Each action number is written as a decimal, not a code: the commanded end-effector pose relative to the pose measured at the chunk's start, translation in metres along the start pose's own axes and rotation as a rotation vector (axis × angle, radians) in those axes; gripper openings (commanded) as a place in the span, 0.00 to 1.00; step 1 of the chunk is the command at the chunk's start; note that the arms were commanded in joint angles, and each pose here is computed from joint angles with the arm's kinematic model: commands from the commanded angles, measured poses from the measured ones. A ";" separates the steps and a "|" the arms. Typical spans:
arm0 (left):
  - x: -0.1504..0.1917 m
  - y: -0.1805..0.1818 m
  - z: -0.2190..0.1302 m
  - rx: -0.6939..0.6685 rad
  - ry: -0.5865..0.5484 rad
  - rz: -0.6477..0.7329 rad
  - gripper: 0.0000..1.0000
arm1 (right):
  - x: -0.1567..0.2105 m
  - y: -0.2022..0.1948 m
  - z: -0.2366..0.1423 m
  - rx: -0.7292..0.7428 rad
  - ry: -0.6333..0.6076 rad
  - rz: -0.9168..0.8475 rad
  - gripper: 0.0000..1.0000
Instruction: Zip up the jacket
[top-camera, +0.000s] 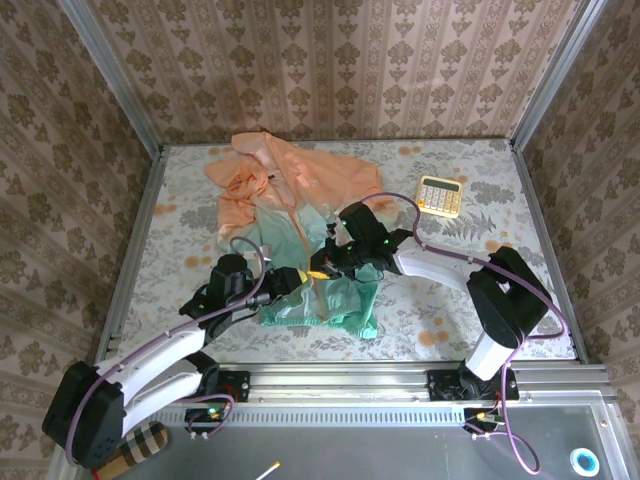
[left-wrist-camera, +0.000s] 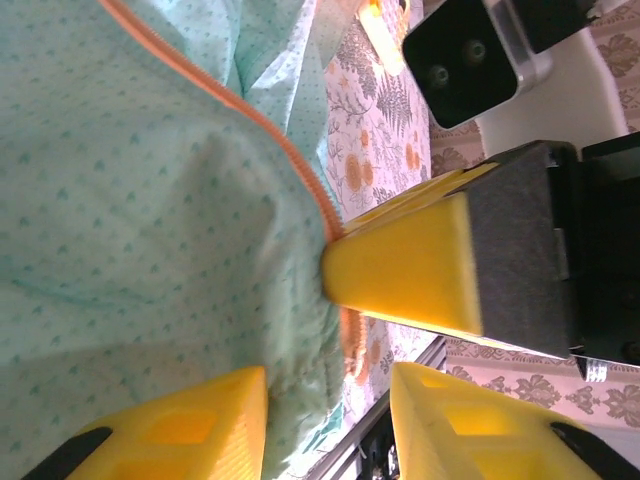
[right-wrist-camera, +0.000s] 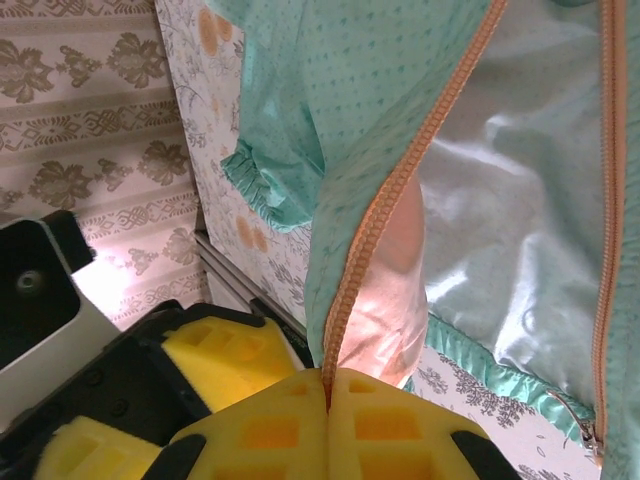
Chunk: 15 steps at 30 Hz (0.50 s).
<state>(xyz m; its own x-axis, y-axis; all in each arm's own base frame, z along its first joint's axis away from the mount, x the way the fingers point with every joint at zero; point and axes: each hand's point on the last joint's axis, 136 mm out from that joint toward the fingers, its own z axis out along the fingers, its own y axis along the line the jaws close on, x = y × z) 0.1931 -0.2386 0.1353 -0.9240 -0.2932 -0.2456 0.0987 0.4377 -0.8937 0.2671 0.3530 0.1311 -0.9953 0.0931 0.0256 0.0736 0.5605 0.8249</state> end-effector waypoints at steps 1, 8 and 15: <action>-0.001 -0.003 0.000 0.029 -0.007 -0.011 0.37 | 0.003 0.004 -0.001 -0.026 0.014 0.007 0.00; 0.003 0.001 0.002 0.038 0.001 -0.030 0.38 | 0.003 0.003 0.001 -0.032 0.020 0.021 0.00; 0.005 -0.006 0.006 0.091 0.021 -0.031 0.39 | 0.003 0.003 0.002 -0.038 0.022 0.035 0.00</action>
<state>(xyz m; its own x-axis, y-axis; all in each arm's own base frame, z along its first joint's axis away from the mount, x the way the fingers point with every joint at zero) 0.1918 -0.2419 0.1265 -0.9319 -0.3003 -0.2033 0.0691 0.4032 -0.9125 0.2693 0.3562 0.1357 -0.9938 0.1057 0.0353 0.0870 0.5372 0.8390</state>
